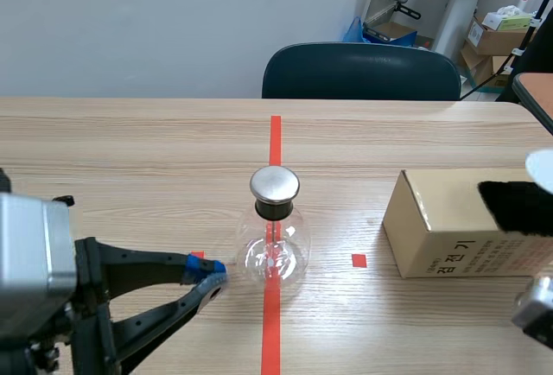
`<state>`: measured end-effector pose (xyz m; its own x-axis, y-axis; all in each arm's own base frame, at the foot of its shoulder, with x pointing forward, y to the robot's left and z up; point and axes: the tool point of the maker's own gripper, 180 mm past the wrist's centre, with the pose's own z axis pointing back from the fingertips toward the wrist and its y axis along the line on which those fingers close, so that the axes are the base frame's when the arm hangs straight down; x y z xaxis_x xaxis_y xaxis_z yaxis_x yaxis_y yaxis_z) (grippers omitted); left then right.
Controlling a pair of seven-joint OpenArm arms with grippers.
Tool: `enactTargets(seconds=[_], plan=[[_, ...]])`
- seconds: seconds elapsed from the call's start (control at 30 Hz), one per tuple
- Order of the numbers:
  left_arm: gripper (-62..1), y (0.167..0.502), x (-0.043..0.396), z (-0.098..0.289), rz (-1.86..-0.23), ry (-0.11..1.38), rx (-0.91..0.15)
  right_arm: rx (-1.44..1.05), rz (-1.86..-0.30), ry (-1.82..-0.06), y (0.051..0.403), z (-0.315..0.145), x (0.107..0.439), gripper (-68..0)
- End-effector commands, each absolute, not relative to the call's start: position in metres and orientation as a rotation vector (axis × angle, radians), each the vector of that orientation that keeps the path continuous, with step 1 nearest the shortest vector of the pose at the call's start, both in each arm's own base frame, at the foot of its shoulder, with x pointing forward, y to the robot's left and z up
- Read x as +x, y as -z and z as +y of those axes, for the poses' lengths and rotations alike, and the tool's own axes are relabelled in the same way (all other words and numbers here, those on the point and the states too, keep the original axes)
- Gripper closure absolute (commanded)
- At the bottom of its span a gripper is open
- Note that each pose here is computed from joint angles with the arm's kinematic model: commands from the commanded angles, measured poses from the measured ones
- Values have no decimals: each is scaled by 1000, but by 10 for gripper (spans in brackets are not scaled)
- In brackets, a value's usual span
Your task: Do the electroscope experiment
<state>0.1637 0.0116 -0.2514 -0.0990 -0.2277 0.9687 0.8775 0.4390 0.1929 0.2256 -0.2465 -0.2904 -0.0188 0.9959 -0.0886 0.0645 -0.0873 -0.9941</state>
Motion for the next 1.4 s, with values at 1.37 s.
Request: enactTargets(seconds=[1.37], plan=[[-25,308,193,6,-1363,956,-670,-1226,-1369,-1317,265,-87,254,-11]])
